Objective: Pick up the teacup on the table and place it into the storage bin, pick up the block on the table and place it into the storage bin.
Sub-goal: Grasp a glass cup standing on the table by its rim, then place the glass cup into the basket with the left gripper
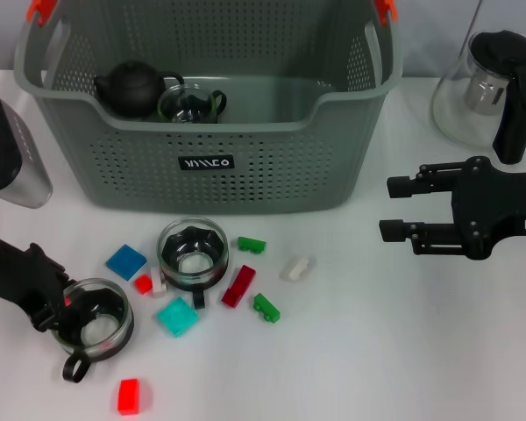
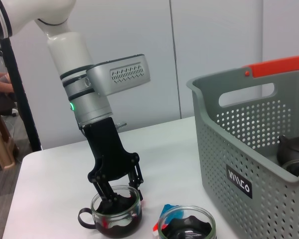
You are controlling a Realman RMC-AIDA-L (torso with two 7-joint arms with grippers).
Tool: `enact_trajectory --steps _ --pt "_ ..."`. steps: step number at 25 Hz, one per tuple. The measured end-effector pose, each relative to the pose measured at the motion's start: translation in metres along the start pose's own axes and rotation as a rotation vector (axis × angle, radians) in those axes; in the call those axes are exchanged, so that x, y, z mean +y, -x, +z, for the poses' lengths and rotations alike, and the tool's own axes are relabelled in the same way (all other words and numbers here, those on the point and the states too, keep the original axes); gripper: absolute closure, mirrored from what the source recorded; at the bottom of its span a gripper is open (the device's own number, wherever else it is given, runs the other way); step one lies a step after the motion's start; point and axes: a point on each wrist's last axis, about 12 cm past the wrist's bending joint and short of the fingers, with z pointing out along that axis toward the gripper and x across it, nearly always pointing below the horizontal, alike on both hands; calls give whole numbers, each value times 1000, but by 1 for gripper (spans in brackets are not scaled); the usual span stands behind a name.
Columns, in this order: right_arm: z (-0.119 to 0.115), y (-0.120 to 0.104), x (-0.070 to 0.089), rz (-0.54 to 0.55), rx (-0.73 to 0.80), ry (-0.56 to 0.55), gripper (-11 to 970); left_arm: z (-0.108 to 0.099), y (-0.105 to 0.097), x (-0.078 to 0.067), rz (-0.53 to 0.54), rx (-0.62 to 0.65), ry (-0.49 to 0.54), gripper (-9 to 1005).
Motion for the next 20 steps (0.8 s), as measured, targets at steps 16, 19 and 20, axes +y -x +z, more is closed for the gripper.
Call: enact_trajectory --steps 16,19,20 --pt "-2 0 -1 -6 -7 -8 331 -1 2 1 4 -2 7 940" --pt "-2 0 0 -6 -8 -7 331 -2 3 1 7 -2 5 945" --pt "-2 0 0 -6 -8 -7 331 -4 4 1 9 -6 0 946"
